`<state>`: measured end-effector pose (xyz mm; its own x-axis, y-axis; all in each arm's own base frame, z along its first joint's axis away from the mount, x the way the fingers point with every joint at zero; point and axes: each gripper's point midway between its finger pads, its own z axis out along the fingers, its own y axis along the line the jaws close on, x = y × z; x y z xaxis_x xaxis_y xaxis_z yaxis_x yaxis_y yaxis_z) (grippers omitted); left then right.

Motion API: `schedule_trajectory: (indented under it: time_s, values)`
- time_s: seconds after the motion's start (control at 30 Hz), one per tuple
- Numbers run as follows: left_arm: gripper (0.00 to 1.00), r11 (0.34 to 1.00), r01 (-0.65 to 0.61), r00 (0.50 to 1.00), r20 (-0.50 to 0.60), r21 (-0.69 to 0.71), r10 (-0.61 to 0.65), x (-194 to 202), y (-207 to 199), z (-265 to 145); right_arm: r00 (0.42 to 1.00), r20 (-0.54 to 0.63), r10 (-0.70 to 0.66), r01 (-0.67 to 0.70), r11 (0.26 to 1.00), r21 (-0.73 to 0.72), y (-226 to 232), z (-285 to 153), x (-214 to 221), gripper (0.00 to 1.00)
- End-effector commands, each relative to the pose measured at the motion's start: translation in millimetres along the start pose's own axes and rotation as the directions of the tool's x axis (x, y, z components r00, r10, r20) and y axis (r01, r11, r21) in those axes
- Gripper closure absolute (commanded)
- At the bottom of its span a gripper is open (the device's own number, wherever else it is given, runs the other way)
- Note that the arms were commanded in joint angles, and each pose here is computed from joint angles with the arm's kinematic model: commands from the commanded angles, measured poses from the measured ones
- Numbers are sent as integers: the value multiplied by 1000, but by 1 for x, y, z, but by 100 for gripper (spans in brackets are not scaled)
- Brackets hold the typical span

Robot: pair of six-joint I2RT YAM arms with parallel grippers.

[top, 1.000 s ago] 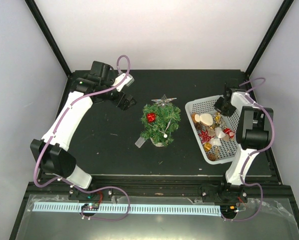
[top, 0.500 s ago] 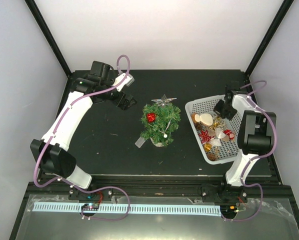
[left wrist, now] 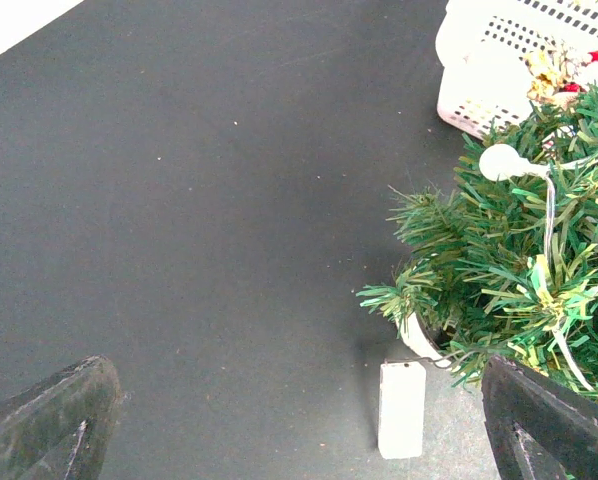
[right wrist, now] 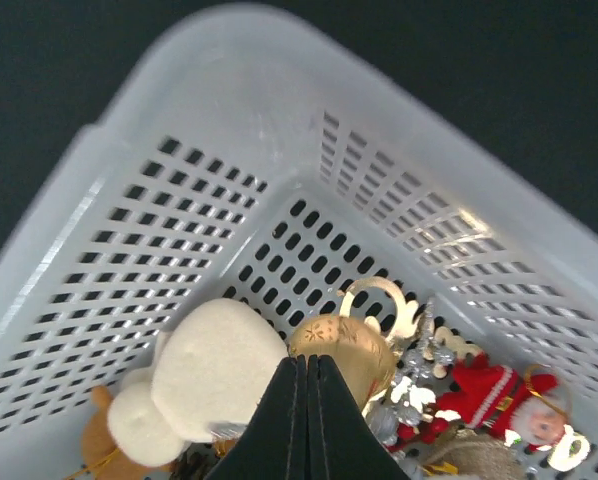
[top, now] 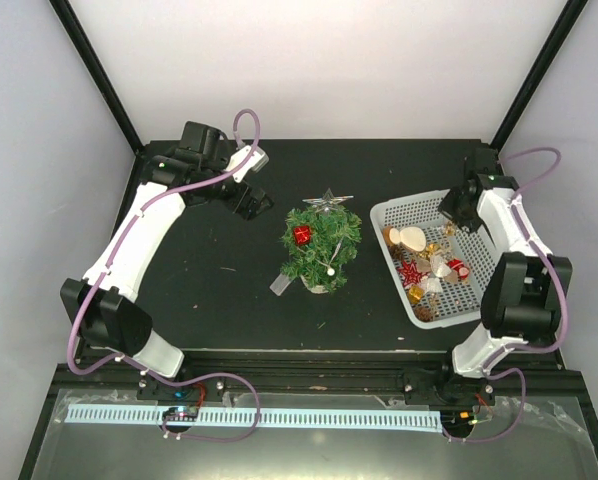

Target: Decorate the small christmas tree

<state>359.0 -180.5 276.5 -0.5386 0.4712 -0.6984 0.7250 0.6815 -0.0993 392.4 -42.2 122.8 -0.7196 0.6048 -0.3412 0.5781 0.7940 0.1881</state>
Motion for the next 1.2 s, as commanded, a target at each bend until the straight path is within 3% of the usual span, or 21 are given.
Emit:
schedule_trajectory:
  time_s: [0.0, 0.13, 0.33, 0.5, 0.7, 0.93, 1.17]
  values:
    - [1, 1000, -19, 998, 65, -4, 19, -23, -3, -12, 993, 114, 9, -14, 999, 42, -3, -48, -18, 99]
    - [1, 1000, -24, 996, 80, 7, 23, -27, -7, -15, 984, 177, -35, 37, 999, -5, 18, -83, -16, 99]
    - [1, 999, -26, 998, 62, 26, 24, -27, -10, -7, 989, 115, -93, 81, 992, 101, 2, -68, 4, 99]
    - [1, 999, -30, 998, 61, 32, 28, -27, -13, -7, 982, 170, -82, 77, 996, 34, 8, -96, 2, 99]
    - [1, 998, -34, 998, 60, 45, 32, -24, -19, -7, 983, 166, -73, 106, 973, -204, 38, -135, 20, 99]
    - [1, 998, -34, 998, 55, 59, 31, -20, -23, -6, 973, 161, -163, 223, 835, -503, 92, -187, 59, 99]
    - [1, 997, -30, 998, 53, 65, 26, -20, -23, -4, 939, 167, -300, 332, 664, -670, 145, -237, 104, 99]
